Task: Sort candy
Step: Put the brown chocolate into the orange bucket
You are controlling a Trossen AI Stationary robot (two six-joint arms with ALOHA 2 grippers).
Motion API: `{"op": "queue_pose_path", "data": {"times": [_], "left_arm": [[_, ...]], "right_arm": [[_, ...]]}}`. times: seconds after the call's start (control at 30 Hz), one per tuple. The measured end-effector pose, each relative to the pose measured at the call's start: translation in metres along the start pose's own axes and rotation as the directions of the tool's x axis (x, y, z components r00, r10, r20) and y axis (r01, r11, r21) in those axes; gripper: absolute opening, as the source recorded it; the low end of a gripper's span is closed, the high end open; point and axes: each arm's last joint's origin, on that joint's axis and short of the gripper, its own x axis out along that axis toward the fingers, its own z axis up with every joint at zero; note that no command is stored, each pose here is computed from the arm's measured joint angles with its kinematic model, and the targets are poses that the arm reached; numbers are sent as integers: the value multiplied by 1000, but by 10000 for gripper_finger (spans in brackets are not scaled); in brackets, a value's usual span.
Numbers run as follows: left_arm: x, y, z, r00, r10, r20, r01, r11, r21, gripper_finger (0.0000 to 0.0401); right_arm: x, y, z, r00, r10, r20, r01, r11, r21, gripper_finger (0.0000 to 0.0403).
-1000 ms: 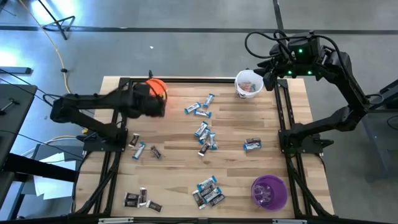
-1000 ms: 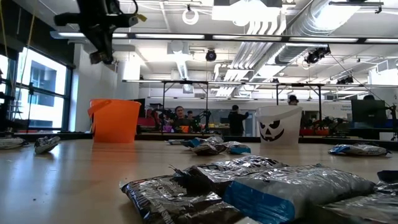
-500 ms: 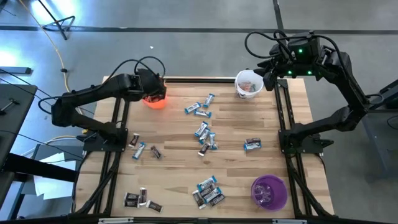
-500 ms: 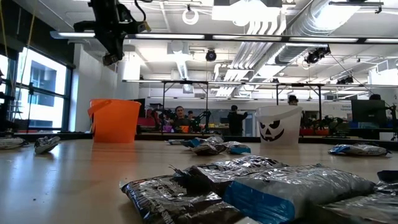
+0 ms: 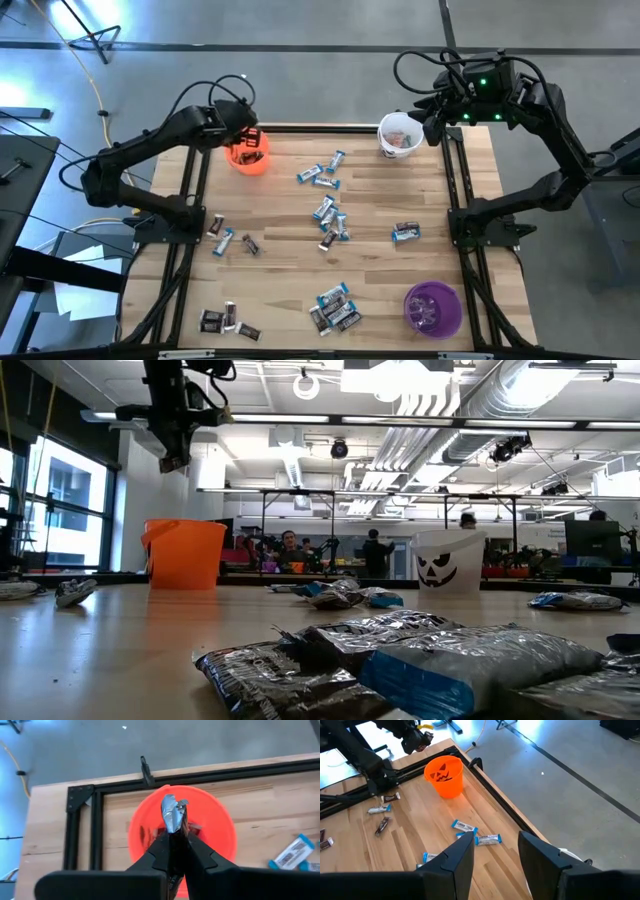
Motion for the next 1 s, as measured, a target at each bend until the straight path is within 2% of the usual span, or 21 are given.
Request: {"op": "queue_pose_path", "data": {"times": [0.4,0.63,0.8,1.0], "left_arm": [[5,3,8,1000,-22,3,22,999,41,68],[12,1,11,997,-57,-42,59,998,32,74],[16,-5,5,979,-122,-165,127,992,16,74],[5,-15,-16,893,-232,-385,265,964,35,74]], "right_arm": [[0,-1,0,999,-32,2,32,999,0,149],[0,-1,0,1000,-31,2,31,1000,0,149],[0,-1,0,1000,-30,2,30,1000,0,149],[0,-1,0,1000,-30,2,30,1000,0,149]]}}
